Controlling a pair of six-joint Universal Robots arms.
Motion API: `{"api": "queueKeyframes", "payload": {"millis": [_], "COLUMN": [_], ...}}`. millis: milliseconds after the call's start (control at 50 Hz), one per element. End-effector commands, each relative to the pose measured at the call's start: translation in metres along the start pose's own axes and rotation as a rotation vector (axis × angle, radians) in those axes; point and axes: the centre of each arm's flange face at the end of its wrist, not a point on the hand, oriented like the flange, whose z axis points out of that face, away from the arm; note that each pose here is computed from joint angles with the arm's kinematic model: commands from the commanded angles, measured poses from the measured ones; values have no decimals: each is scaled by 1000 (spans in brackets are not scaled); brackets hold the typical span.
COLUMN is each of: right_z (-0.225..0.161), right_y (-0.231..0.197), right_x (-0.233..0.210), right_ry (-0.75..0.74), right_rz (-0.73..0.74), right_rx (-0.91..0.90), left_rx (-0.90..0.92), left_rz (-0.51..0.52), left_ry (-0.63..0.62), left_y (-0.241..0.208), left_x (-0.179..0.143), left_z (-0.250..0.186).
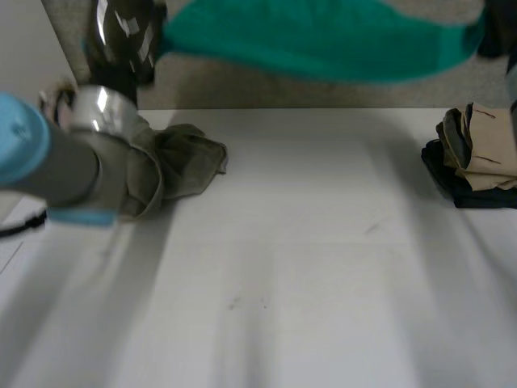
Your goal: Fold the laundry.
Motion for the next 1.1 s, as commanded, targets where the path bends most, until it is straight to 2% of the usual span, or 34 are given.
{"api": "queueKeyframes", "payload": {"millis": [20, 40, 100, 180, 260, 400, 560, 680, 900, 1100], "right_z": [-49, -66, -83, -112, -124, -125, -128, -131, -132, -135], "right_y": [56, 70, 84, 119, 137, 148, 150, 151, 153, 154], "right_x": [-29, -35, -39, -23, -6, 11, 9, 7, 7, 5], "right_ry": [-160, -195, -222, -239, -251, -240, -245, -253, -255, -259], "right_rz": [24, 28, 32, -5, -49, -89, -68, -61, -59, -57], "right_rx": [-261, -339, -420, -571, -627, -648, -658, -661, -665, -673], "left_rx": [-196, -218, -305, -361, -464, -624, -628, -642, -804, -798], "left_rz": [-18, -21, -31, -47, -50, -13, -13, -34, -279, -399], "left_ry": [182, 202, 294, 385, 506, 567, 480, 382, 293, 282], "left_y": [37, 40, 50, 47, 40, 39, 38, 41, 74, 89], "left_x": [48, 53, 74, 91, 104, 102, 87, 56, 20, 8], "left_z": [-71, -79, -117, -152, -193, -215, -192, -178, -175, -165]}}
